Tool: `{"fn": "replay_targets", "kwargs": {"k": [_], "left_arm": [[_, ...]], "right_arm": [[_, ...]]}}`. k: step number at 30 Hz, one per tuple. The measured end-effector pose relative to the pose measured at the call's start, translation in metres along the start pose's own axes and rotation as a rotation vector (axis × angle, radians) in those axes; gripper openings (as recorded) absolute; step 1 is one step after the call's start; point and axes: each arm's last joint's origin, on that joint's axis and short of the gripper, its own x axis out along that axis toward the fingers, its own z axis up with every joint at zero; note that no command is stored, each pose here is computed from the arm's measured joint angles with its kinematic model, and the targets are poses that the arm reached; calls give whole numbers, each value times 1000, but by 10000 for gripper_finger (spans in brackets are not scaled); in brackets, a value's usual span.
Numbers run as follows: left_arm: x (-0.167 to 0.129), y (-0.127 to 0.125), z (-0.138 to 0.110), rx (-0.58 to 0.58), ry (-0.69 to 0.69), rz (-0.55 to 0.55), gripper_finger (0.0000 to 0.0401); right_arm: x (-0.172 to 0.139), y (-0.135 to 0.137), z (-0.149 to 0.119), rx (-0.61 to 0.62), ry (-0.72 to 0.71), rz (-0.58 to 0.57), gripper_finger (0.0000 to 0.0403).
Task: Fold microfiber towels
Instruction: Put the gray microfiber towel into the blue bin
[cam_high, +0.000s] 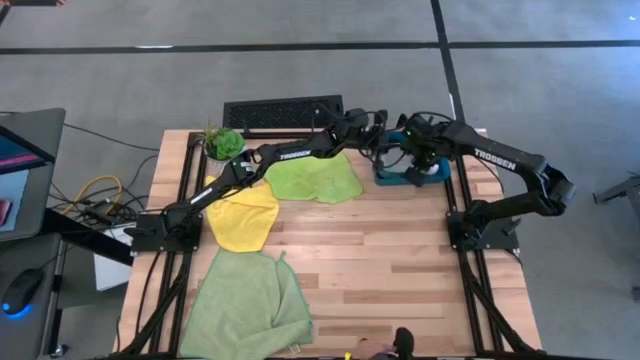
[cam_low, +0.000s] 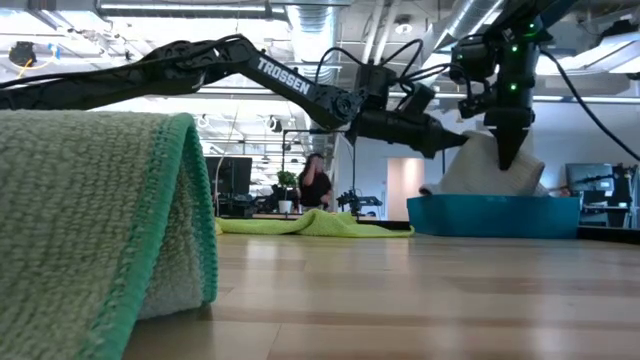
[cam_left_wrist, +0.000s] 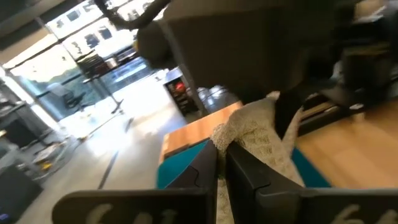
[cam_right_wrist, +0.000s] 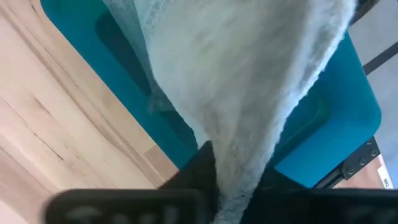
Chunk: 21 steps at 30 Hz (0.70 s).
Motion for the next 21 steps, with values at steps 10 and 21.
{"fn": "replay_targets", "kwargs": {"k": [10, 21], "left_arm": [[4, -7, 1, -1, 107, 121, 5], [4, -7, 0, -54, 129, 161, 11]], "right_arm": [[0, -1, 3, 112, -35, -12, 22], [0, -3, 3, 159, -25, -77, 29]]}}
